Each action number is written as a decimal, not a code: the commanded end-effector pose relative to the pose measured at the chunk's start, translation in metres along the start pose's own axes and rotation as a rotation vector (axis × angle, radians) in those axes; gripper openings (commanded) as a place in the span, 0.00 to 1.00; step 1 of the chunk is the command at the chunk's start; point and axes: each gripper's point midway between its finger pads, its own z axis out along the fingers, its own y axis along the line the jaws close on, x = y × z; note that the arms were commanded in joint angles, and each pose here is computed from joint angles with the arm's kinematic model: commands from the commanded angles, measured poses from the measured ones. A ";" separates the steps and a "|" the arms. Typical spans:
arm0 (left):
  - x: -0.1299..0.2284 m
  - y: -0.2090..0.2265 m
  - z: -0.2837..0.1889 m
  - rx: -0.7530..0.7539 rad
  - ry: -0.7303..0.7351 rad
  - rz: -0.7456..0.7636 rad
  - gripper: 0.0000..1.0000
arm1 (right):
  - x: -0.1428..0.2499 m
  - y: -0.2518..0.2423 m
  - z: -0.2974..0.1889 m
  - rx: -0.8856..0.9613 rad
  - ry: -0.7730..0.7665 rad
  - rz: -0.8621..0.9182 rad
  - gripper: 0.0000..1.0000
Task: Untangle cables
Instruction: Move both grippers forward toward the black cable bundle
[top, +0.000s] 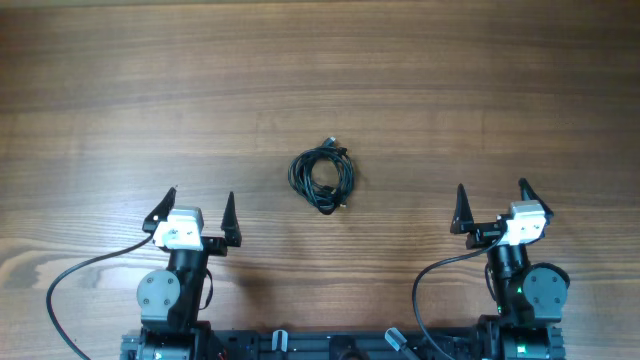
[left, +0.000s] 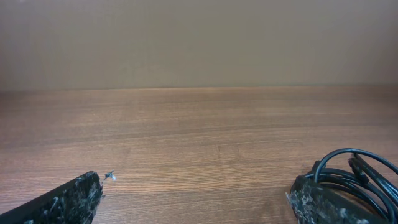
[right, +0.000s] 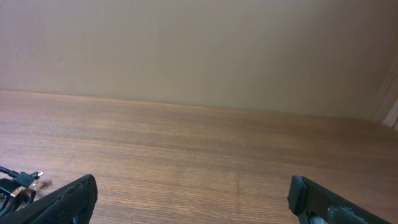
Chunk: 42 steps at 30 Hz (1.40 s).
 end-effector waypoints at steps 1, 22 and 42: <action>0.003 0.001 0.000 -0.004 0.000 0.014 1.00 | -0.001 -0.002 0.000 0.011 -0.003 0.013 1.00; 0.002 -0.012 0.000 0.068 -0.004 -0.025 1.00 | -0.001 -0.002 0.000 0.011 -0.003 0.013 1.00; -0.113 -0.081 -0.047 0.519 -0.291 -0.144 1.00 | -0.006 0.023 -0.002 -0.137 -0.021 0.078 1.00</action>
